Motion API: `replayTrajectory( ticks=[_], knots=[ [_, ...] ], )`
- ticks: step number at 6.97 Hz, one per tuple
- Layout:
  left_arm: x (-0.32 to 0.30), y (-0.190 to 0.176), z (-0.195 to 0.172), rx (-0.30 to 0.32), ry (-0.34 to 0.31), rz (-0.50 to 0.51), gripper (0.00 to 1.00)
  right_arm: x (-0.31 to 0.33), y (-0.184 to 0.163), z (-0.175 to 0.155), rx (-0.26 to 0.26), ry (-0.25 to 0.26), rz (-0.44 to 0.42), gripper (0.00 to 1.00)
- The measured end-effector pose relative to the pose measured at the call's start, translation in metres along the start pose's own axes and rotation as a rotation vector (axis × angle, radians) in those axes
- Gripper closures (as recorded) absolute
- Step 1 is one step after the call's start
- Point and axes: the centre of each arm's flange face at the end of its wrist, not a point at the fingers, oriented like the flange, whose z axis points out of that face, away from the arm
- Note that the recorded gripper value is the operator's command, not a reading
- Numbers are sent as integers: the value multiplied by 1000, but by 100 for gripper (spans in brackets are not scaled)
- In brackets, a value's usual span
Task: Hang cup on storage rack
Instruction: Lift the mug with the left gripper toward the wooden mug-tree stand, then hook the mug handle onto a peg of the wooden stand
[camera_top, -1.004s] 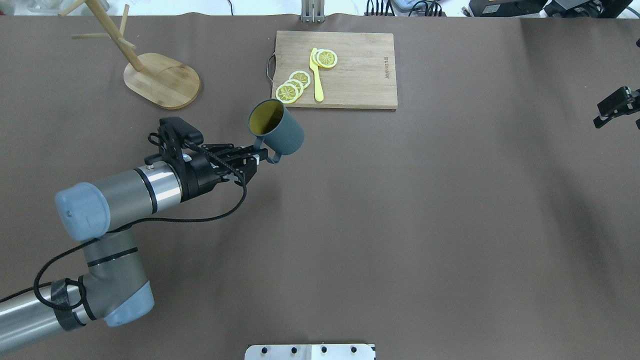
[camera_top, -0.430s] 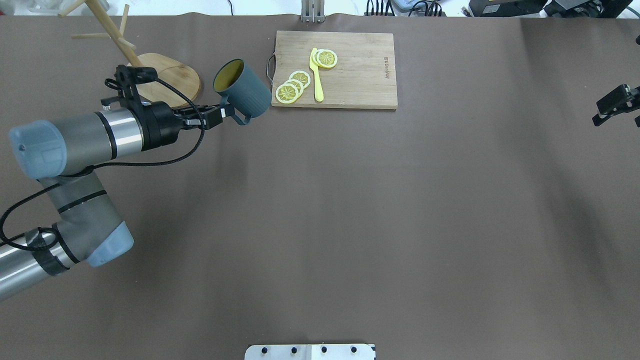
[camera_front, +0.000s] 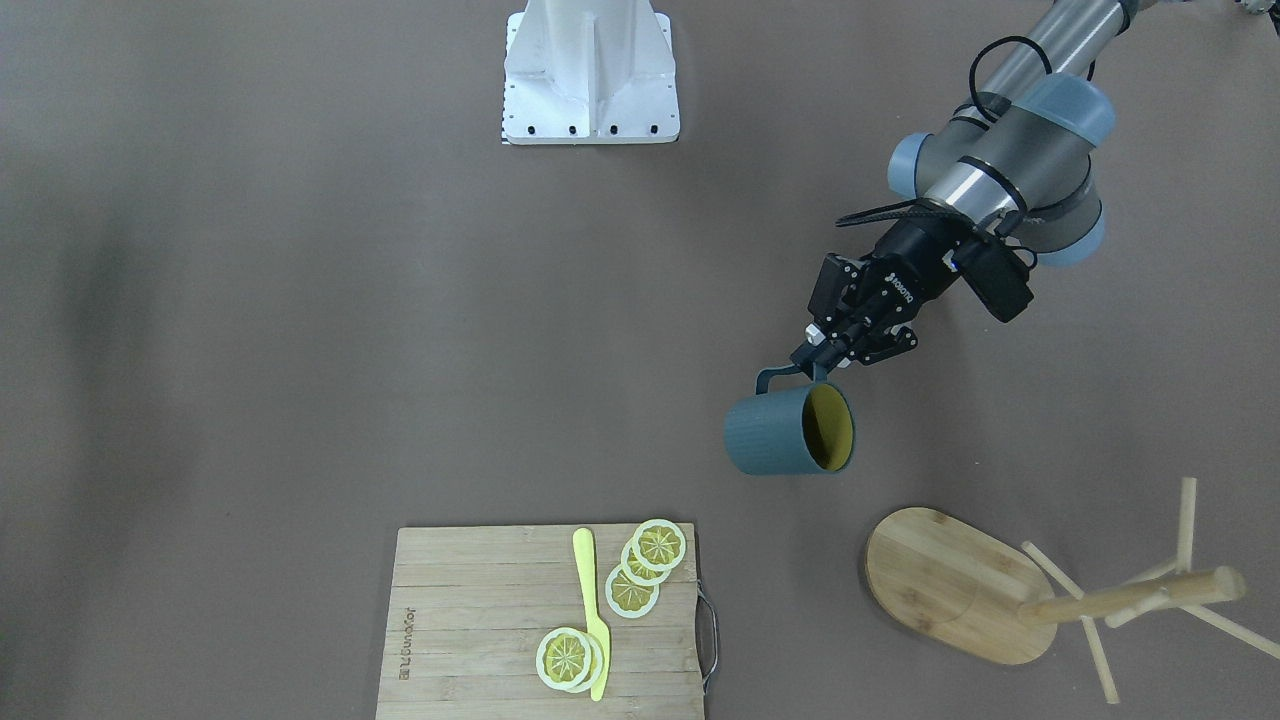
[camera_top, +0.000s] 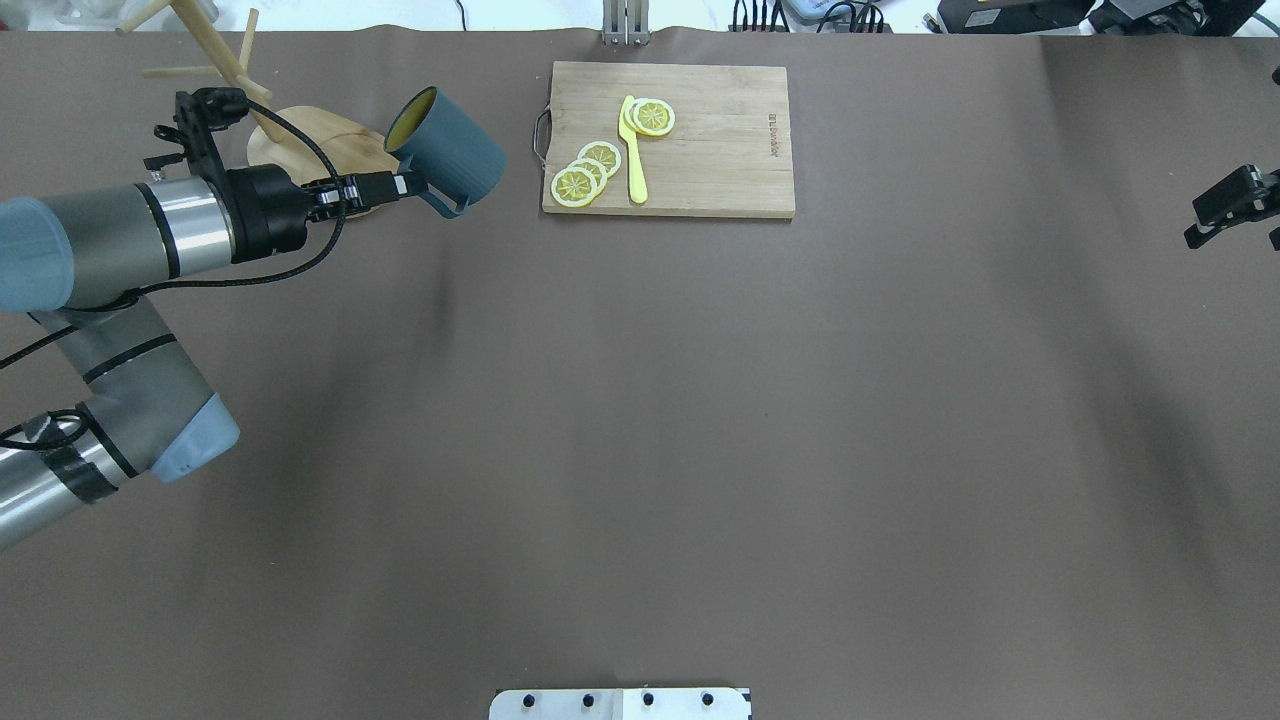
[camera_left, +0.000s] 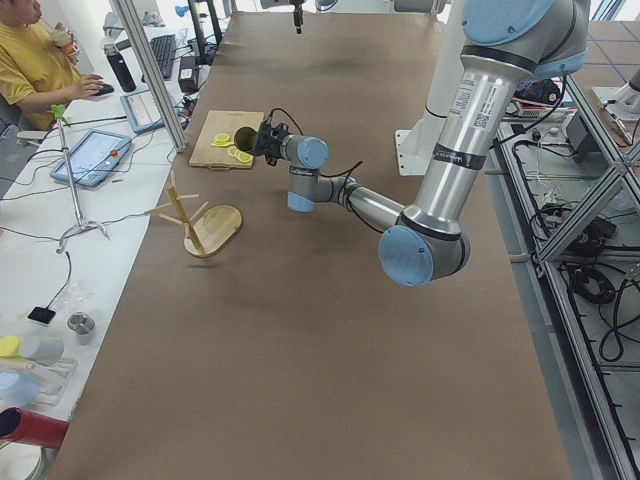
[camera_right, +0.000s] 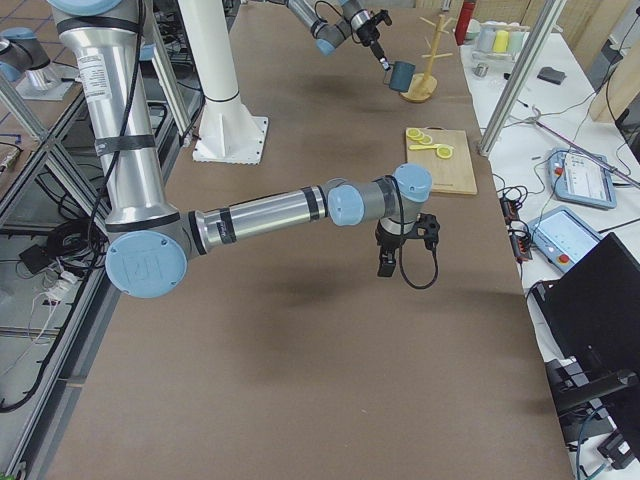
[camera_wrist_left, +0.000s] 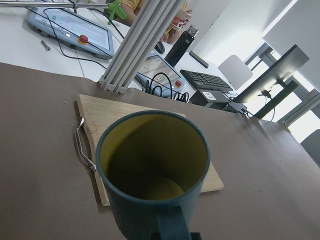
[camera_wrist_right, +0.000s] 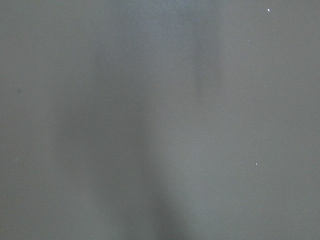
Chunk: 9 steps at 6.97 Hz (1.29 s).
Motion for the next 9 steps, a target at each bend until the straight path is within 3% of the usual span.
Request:
replayTrajectory(
  ticks=[6, 9],
  knots=[
    [-18, -69, -12, 124, 111, -479, 100, -8, -1, -8, 19, 3, -12, 0],
    [-27, -91, -7, 216, 186, -735, 100, -7, -3, -9, 26, 18, -14, 0]
  ],
)
